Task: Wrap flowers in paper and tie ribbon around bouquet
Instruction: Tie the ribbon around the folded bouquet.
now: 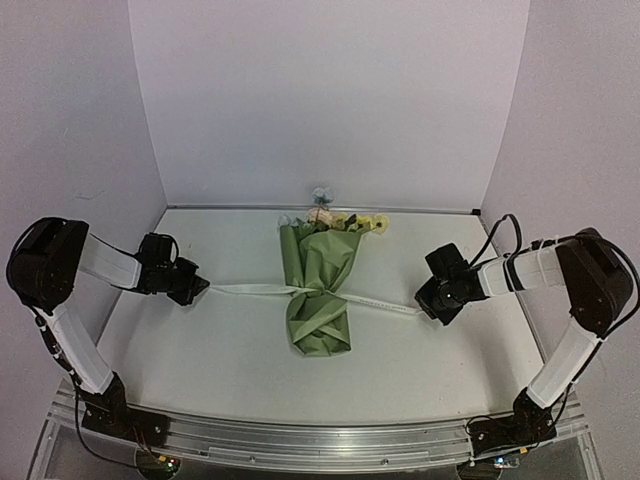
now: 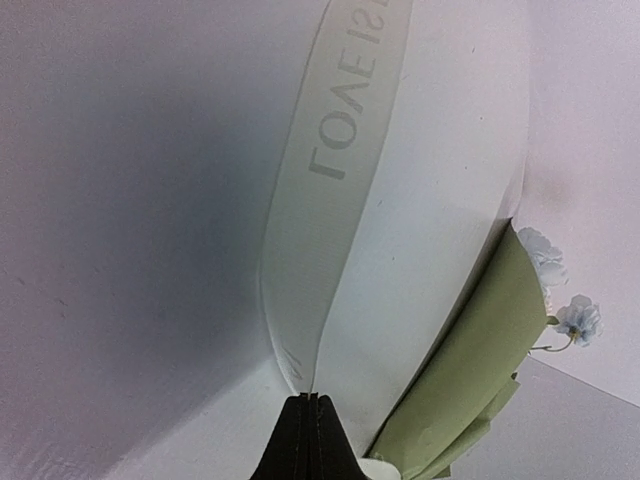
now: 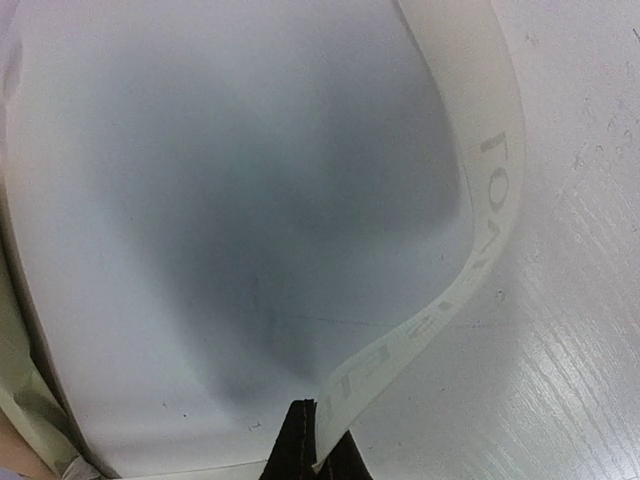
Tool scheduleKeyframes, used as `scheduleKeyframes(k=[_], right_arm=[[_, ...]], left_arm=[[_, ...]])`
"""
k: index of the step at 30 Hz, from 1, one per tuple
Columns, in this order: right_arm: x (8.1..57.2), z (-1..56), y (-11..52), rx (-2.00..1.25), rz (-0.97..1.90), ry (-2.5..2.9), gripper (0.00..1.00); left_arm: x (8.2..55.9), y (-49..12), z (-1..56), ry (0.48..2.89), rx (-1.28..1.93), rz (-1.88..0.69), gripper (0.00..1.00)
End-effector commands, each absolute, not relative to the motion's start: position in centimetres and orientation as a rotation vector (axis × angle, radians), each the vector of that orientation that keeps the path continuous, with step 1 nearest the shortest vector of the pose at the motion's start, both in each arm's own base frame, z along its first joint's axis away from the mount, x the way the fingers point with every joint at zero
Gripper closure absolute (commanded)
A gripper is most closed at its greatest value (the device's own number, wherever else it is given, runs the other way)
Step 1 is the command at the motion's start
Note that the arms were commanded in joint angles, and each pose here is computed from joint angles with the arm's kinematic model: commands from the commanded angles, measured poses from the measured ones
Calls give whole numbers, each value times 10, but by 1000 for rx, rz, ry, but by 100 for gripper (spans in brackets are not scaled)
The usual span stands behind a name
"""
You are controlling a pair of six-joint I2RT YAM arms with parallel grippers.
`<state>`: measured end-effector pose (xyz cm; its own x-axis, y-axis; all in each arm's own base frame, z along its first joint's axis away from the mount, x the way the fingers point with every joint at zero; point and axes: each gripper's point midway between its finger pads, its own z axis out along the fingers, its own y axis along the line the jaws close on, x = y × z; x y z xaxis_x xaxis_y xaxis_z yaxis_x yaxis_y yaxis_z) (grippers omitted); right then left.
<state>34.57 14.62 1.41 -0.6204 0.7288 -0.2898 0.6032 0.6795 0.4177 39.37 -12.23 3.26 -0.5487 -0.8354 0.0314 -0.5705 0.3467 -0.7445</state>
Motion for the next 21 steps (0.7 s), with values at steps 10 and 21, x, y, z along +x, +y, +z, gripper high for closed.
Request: scheduleKeyframes(k=[10,21], right_arm=[[363,28,163,1032,461,2455,100],[363,36,164,1033,486,2448,100]], left_arm=[[386,-155,46,2267,-1258,-1143,58],[364,-213,64,2328,-1317,-1205,33]])
